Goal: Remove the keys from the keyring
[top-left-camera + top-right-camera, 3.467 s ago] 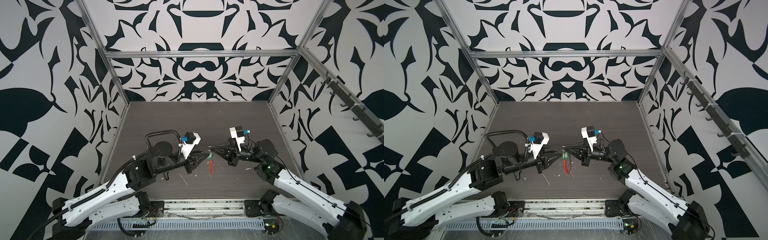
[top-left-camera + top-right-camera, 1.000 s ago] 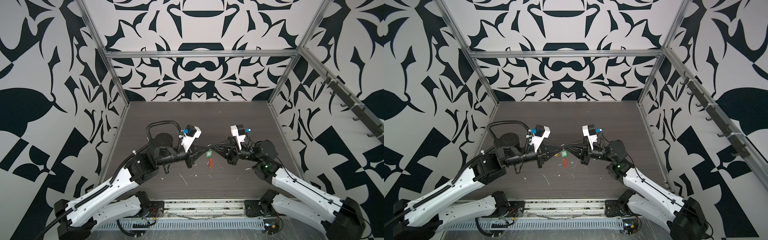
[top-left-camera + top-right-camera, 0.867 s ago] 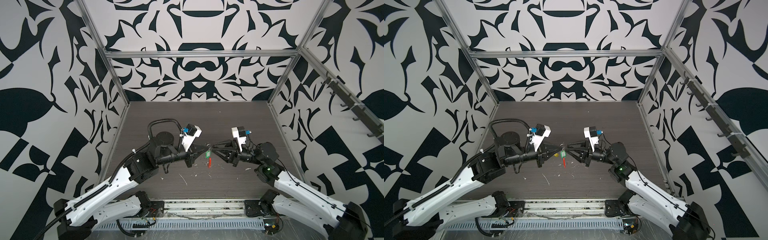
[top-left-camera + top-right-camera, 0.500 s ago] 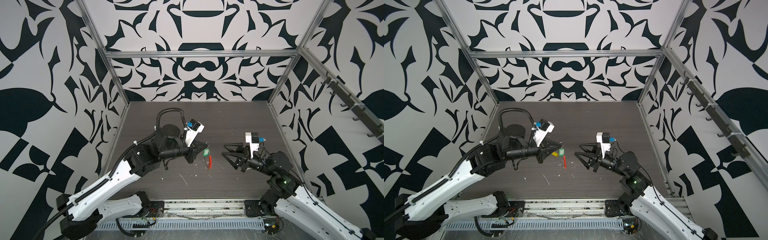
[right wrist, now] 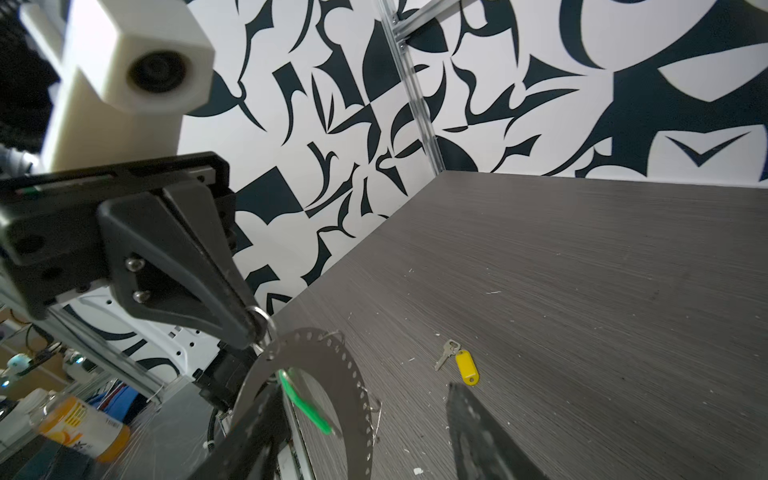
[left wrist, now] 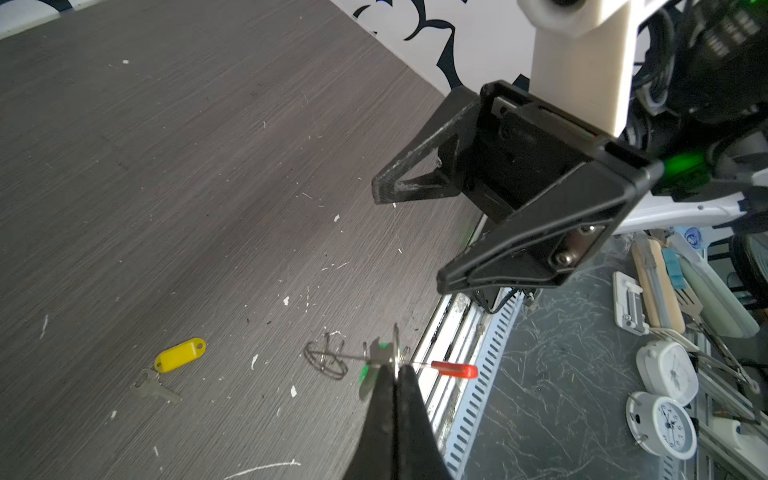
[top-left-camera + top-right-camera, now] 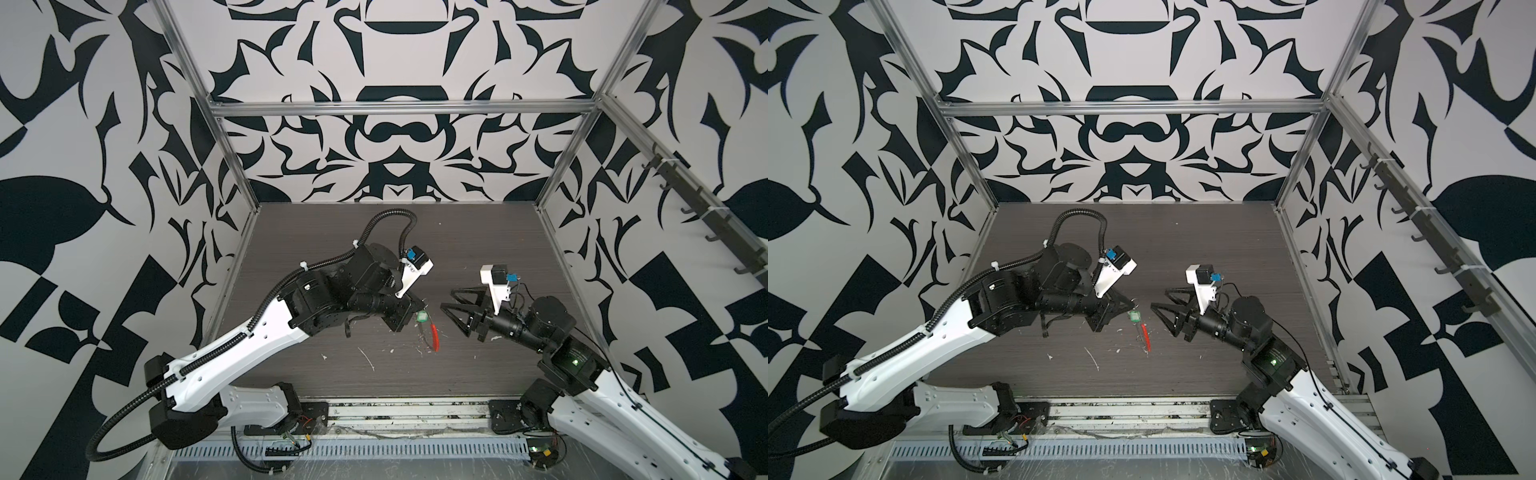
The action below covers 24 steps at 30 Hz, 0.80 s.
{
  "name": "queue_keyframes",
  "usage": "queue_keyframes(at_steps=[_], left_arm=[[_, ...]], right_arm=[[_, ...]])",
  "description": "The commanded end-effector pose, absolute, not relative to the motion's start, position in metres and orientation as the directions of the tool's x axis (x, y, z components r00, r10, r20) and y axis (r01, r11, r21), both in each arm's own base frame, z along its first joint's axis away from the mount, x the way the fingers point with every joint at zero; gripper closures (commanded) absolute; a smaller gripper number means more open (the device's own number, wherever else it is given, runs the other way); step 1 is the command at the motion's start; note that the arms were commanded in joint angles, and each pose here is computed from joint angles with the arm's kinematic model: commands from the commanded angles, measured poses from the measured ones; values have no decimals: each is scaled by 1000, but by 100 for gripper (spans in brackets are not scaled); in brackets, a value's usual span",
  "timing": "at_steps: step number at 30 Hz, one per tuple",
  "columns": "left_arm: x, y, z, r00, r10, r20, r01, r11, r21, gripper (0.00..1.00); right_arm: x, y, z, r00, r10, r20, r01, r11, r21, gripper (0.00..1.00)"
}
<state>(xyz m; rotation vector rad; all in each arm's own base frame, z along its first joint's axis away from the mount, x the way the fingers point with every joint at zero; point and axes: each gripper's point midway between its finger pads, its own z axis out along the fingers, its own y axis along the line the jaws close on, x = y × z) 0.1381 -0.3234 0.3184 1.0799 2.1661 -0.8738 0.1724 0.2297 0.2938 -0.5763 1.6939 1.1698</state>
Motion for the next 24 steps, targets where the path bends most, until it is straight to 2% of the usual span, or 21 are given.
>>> queue_keyframes(at_steps=[1, 6, 10, 15, 24], left_arm=[[126, -314, 317, -516, 524, -678, 844, 448, -295, 100], [116, -315, 315, -498, 561, -661, 862, 402, -308, 100], [113, -321, 307, -493, 604, -626, 868, 389, -309, 100], [106, -324, 306, -476, 645, -599, 879, 368, -302, 100], [104, -328, 310, -455, 662, -596, 890, 357, -283, 100]], right_arm=[[157, 239, 317, -351, 108, -930, -872, 324, 367, 40], [142, 247, 322, -342, 76, -937, -910, 221, 350, 49], [133, 252, 323, -335, 44, -941, -928, 156, 338, 49], [134, 253, 325, -322, 33, -946, -932, 163, 323, 49], [124, 256, 334, -309, 14, -951, -946, 95, 309, 56]])
